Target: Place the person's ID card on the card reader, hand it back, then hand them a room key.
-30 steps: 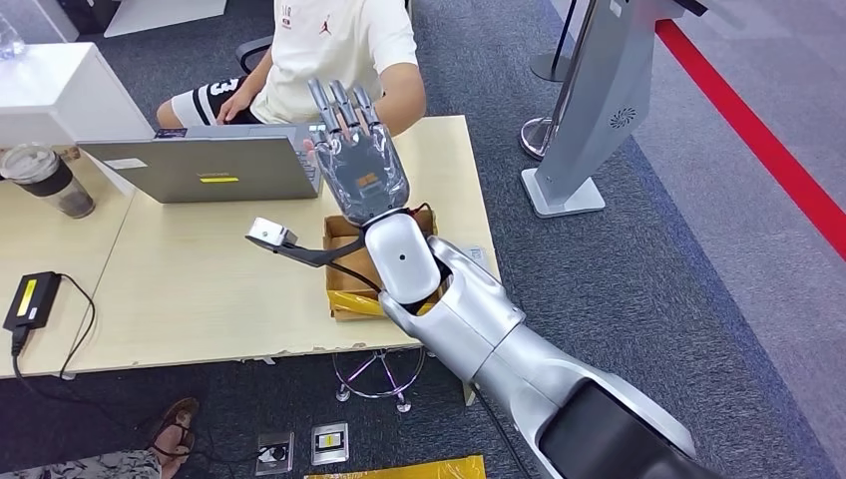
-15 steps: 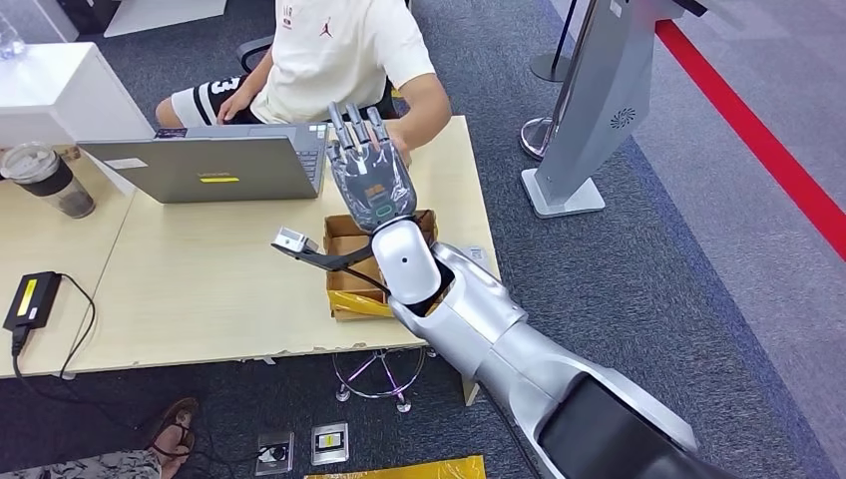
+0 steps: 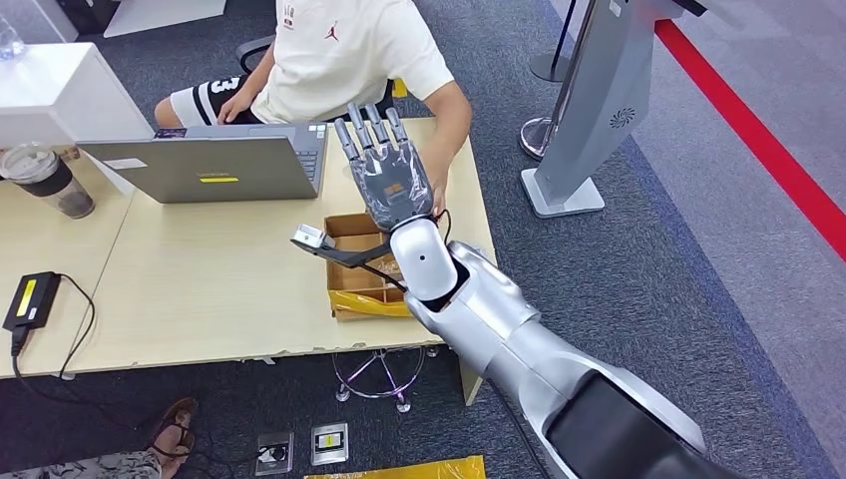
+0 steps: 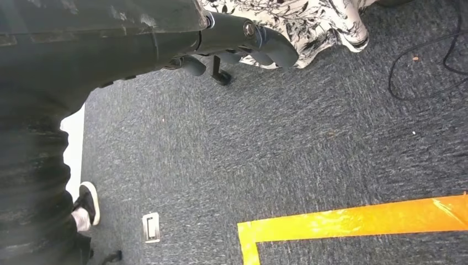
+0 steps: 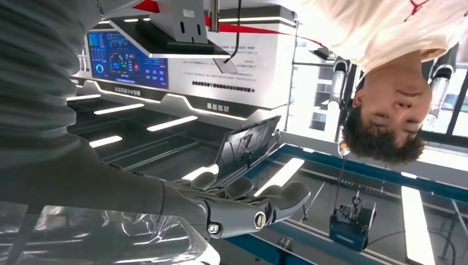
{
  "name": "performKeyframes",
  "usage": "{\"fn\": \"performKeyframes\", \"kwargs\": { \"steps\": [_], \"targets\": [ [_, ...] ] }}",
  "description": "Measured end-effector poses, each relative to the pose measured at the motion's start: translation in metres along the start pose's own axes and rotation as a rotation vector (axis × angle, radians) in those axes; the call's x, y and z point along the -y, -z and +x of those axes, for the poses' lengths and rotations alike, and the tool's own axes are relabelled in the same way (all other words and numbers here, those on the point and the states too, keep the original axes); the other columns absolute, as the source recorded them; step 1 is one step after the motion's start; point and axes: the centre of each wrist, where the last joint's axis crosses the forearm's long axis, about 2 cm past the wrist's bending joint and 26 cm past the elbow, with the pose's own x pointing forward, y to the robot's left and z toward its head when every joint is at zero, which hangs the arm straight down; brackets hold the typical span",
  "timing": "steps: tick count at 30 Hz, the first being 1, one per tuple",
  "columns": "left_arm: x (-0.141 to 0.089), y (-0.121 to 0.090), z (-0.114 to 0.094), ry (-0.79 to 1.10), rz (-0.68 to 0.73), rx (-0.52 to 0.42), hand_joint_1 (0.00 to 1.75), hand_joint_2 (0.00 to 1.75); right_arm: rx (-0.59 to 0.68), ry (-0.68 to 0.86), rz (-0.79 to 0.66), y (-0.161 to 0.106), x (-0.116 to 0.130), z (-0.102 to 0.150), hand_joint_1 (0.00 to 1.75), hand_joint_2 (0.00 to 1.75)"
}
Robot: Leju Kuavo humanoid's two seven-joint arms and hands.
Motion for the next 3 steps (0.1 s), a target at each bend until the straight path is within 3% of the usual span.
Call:
{"fn": "performKeyframes", "kwargs": {
  "steps": [3],
  "targets": [
    [-0.001, 0.0003, -0.001, 0.001, 0.001, -0.005, 0.0, 1.75, -0.013, 0.013, -0.011, -0.0032, -0.0042, -0.0092, 0.0, 1.75]
  ]
}}
